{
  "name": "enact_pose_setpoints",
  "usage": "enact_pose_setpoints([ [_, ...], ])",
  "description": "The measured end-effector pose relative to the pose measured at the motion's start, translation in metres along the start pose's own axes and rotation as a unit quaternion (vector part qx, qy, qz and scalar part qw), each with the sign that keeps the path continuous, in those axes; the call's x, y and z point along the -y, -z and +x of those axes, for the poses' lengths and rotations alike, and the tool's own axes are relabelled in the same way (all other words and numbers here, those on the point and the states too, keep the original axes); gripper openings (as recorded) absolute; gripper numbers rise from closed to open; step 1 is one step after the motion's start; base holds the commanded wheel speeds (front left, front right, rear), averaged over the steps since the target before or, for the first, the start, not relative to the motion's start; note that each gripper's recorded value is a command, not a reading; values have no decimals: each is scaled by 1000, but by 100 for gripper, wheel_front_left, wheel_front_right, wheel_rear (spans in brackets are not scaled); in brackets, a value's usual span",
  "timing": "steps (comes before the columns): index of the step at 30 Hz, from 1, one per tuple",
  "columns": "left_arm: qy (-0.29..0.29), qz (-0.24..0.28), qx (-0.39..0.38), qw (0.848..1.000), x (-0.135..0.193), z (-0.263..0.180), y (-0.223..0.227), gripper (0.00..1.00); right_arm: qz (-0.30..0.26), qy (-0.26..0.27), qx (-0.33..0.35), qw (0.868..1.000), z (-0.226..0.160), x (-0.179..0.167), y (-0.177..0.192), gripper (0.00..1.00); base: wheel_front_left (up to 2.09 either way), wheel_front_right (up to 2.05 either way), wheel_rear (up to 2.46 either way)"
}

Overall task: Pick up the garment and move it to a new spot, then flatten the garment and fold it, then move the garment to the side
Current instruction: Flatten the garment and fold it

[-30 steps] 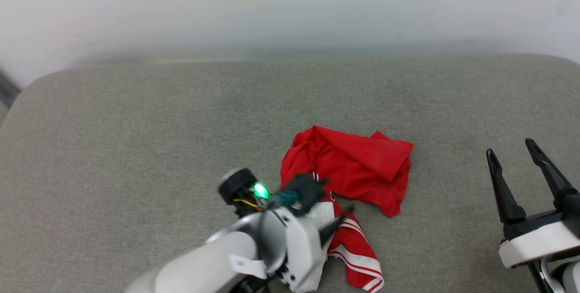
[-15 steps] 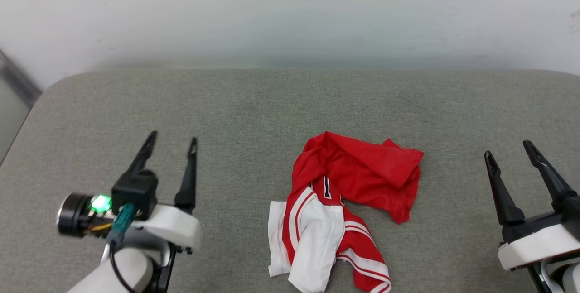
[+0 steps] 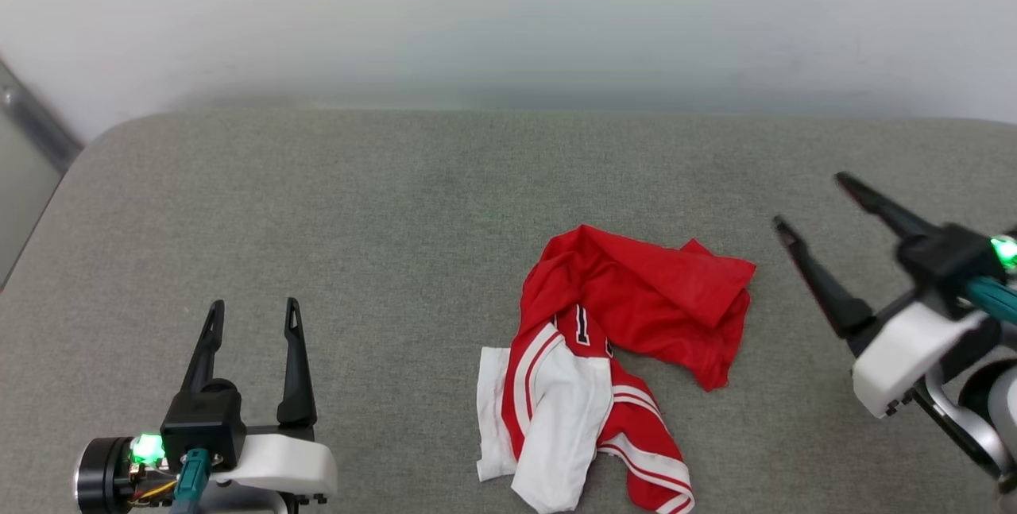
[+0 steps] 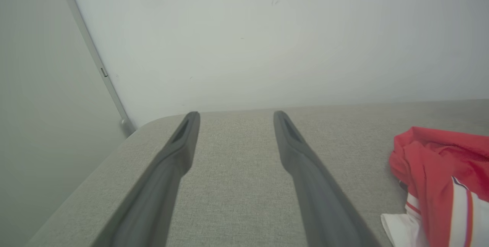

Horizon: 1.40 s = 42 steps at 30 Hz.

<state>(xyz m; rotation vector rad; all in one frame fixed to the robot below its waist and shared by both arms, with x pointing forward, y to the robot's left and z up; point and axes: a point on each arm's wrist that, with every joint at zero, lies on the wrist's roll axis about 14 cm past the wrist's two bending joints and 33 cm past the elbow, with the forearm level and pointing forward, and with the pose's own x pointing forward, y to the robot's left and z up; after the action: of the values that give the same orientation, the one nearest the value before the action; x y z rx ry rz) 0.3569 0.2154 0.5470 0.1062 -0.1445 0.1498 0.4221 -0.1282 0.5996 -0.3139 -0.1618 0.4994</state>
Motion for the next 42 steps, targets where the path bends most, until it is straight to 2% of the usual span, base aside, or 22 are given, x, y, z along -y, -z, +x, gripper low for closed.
enact_pose_setpoints([
  [3,-2,0,1,1000,-1,2,3,100,-18,-59,-83,995,11,-14,14,100,0,0,0],
  [6,-1,-1,1,1000,1,6,6,100,-31,-111,-183,976,17,-23,36,100,0,0,0],
  [9,2,-4,-3,1000,5,9,11,100,-35,-156,-292,943,17,-32,65,100,0,0,0],
  [12,4,-8,-5,1000,9,16,15,100,-43,-187,-368,910,21,-38,87,100,0,0,0],
  [17,3,-15,-11,1000,15,28,25,100,-49,-221,-435,871,36,-51,127,100,0,0,0],
  [22,0,-19,-22,1000,19,39,37,100,-44,-251,-473,843,46,-72,175,100,0,0,0],
  [26,-7,-16,-37,999,17,43,51,100,-39,-279,-507,814,37,-92,216,100,0,0,0],
  [27,-8,-16,-42,999,16,43,54,100,-40,-282,-510,812,38,-93,220,100,0,0,0],
  [30,-15,-11,-50,999,11,42,60,100,-26,-286,-499,818,44,-98,226,100,0,0,0],
  [31,-15,-10,-51,999,11,42,61,100,-24,-286,-487,825,48,-98,224,29,0,0,0],
  [32,-17,-10,-51,999,10,42,61,100,-24,-285,-473,833,52,-98,220,0,0,0,0],
  [34,-17,-12,-51,999,10,41,61,100,-19,-281,-445,850,58,-95,209,0,0,0,0],
  [36,-14,-13,-49,999,10,39,59,100,-17,-272,-403,874,72,-88,190,0,0,0,0],
  [39,-12,-14,-41,999,10,37,53,100,-19,-241,-337,910,93,-60,151,0,0,0,0],
  [42,-6,-17,-39,999,12,31,50,100,-25,-217,-305,927,92,-34,128,0,0,0,0],
])
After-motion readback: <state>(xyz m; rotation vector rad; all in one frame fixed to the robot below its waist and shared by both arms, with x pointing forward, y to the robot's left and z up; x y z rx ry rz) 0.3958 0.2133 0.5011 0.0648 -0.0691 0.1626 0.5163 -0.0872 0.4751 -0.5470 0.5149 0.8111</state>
